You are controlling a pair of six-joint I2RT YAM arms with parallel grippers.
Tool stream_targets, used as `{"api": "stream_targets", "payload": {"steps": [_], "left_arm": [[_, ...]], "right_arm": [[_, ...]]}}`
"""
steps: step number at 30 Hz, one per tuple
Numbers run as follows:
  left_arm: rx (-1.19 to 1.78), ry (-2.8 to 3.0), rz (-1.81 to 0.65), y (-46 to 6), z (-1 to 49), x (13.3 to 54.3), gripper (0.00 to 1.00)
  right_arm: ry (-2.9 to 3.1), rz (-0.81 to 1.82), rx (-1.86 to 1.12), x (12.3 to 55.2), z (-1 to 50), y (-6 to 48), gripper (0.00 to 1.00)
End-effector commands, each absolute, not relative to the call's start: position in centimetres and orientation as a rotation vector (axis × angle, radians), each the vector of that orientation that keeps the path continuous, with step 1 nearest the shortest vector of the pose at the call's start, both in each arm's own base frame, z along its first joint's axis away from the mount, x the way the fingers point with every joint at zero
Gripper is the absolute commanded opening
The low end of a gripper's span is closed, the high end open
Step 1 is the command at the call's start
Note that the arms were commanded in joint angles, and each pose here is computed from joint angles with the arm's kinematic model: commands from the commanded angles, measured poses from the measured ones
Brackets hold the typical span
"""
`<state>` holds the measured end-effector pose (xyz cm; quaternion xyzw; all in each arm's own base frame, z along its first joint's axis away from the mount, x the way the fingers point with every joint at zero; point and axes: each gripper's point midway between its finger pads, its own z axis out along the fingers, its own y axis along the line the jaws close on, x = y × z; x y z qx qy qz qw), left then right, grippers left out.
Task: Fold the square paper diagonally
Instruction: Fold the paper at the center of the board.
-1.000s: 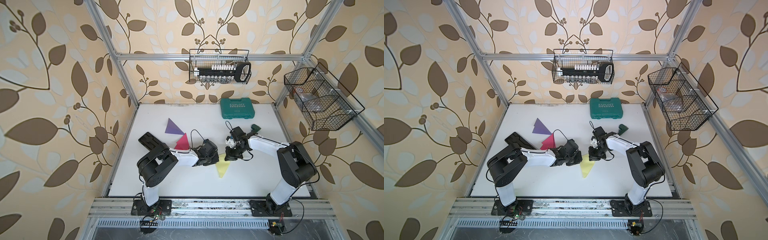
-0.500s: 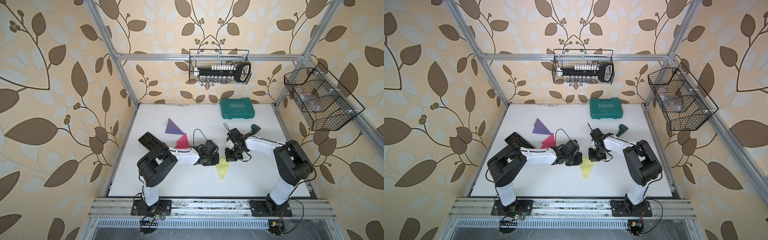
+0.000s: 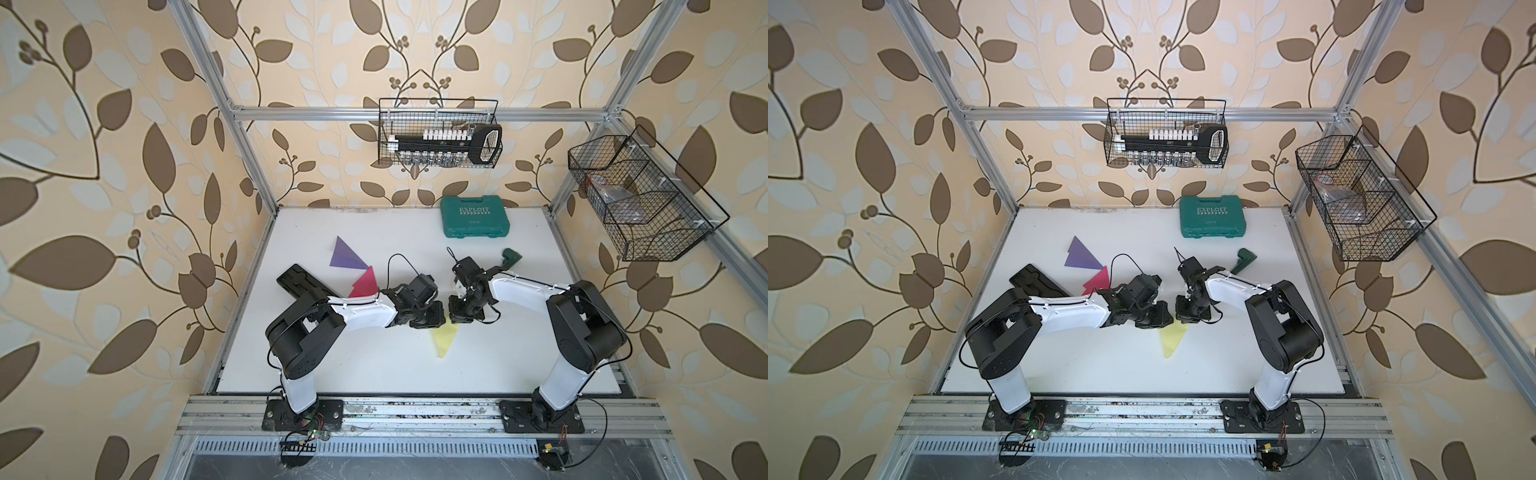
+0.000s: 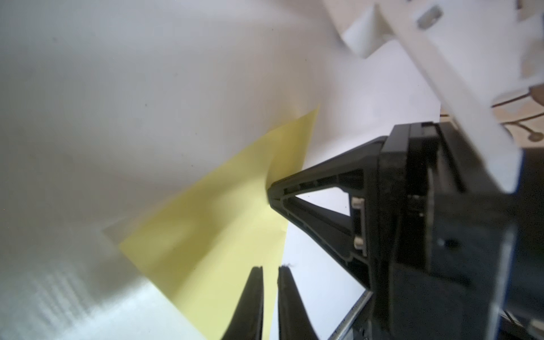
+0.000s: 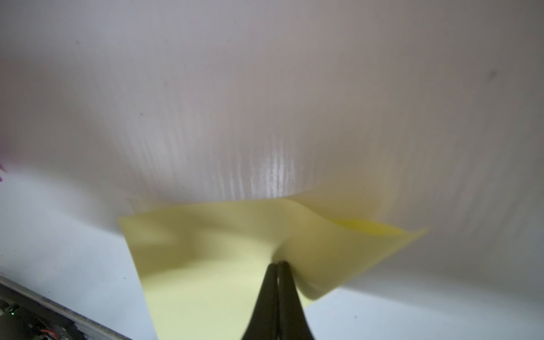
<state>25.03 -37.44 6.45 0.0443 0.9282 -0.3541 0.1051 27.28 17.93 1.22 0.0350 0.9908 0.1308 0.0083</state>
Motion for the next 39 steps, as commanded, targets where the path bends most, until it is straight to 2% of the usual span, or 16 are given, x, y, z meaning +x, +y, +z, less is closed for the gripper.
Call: {"api": "stream_targets", "payload": {"steps": [1,13,29,39], "left_arm": [[0.154,2.699,-1.119,-38.3,8.4,24.7,0.13],[0.219,2.799,-1.095,-39.2,4.5,21.0,0.04],[0.225,2.905,-1.052,-38.2,-1.1,18.7,0.0],[0.215,2.937,-1.015,-37.5,-2.6,18.3,0.0]], "right_arm": [[3.167,0.341,0.16,25.6,-0.2,17.1,0.0],[3.168,0.394,0.193,25.7,0.1,17.3,0.0],[3.18,0.411,0.234,26.1,-0.6,15.6,0.0],[3.142,0.399,0.187,26.7,1.4,14.4,0.0]]}}
